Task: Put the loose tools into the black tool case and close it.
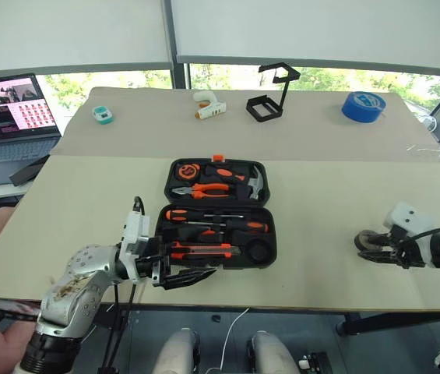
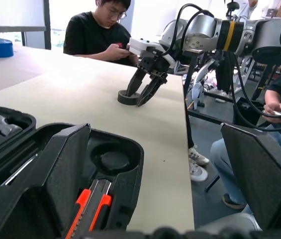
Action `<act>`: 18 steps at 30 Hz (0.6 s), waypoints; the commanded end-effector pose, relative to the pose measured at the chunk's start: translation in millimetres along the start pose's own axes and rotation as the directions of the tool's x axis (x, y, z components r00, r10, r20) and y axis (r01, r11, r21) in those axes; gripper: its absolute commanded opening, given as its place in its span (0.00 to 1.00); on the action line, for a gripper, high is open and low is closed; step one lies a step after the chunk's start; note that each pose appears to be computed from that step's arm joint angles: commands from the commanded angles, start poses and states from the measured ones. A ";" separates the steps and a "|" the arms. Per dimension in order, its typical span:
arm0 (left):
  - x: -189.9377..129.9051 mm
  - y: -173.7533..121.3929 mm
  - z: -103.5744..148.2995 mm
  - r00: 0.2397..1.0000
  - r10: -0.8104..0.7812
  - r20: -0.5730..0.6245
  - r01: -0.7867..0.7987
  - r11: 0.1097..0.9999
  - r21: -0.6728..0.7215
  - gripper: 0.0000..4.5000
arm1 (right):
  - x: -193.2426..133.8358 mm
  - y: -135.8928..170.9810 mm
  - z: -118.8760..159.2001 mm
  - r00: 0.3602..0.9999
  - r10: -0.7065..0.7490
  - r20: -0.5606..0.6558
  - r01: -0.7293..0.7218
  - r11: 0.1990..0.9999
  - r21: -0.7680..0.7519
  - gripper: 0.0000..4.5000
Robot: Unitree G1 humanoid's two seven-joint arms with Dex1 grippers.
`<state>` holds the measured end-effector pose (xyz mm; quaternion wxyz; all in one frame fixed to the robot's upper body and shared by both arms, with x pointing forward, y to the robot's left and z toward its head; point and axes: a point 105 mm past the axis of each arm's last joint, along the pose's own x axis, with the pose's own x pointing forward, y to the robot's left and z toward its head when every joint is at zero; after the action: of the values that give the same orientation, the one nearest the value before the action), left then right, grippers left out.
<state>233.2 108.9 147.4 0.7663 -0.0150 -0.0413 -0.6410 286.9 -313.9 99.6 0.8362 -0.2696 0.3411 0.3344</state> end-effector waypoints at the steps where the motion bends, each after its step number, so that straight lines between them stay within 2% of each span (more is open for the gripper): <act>1: 0.1 0.2 10.8 1.000 0.009 0.021 -0.010 0.997 0.078 1.00 | -1.4 -6.0 6.7 1.000 -0.016 0.017 0.017 0.999 -0.031 0.15; 2: 0.3 0.6 11.7 1.000 0.011 0.027 -0.013 0.996 0.086 1.00 | -1.9 -6.1 9.3 1.000 -0.008 0.026 0.010 0.999 -0.045 0.06; 3: 0.2 0.7 12.5 0.999 0.011 0.033 -0.014 0.996 0.092 1.00 | -3.0 -5.3 15.1 0.999 0.007 0.047 -0.003 0.998 -0.070 0.02; 5: -1.9 0.4 14.6 0.999 0.014 0.047 -0.019 0.994 0.104 1.00 | -7.5 9.4 40.0 0.982 0.123 0.142 -0.106 0.987 -0.122 0.02; 7: -5.6 0.7 13.6 0.999 0.020 0.043 -0.025 0.994 0.104 1.00 | -12.4 34.3 66.4 0.936 0.282 0.209 -0.240 0.948 -0.208 0.02; 9: -10.4 2.2 11.0 0.999 0.038 0.030 -0.041 0.994 0.106 1.00 | -12.7 55.2 93.3 0.886 0.378 0.270 -0.313 0.915 -0.254 0.02; 13: -21.5 5.5 5.9 0.997 0.082 0.005 -0.082 0.991 0.107 1.00 | -6.2 94.2 135.8 0.799 0.506 0.325 -0.429 0.858 -0.283 0.02; 16: -30.8 5.7 1.3 0.994 0.110 -0.023 -0.107 0.988 0.107 1.00 | 12.0 116.8 155.5 0.785 0.543 0.297 -0.459 0.833 -0.309 0.02; 18: -33.9 4.4 -1.2 0.992 0.117 -0.036 -0.113 0.988 0.107 1.00 | 27.1 122.7 165.0 0.794 0.527 0.303 -0.450 0.844 -0.290 0.02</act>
<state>233.7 139.2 138.9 0.8026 0.0223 -0.0461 -0.5943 271.0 -123.0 157.2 0.7301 -0.1810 0.1926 0.6302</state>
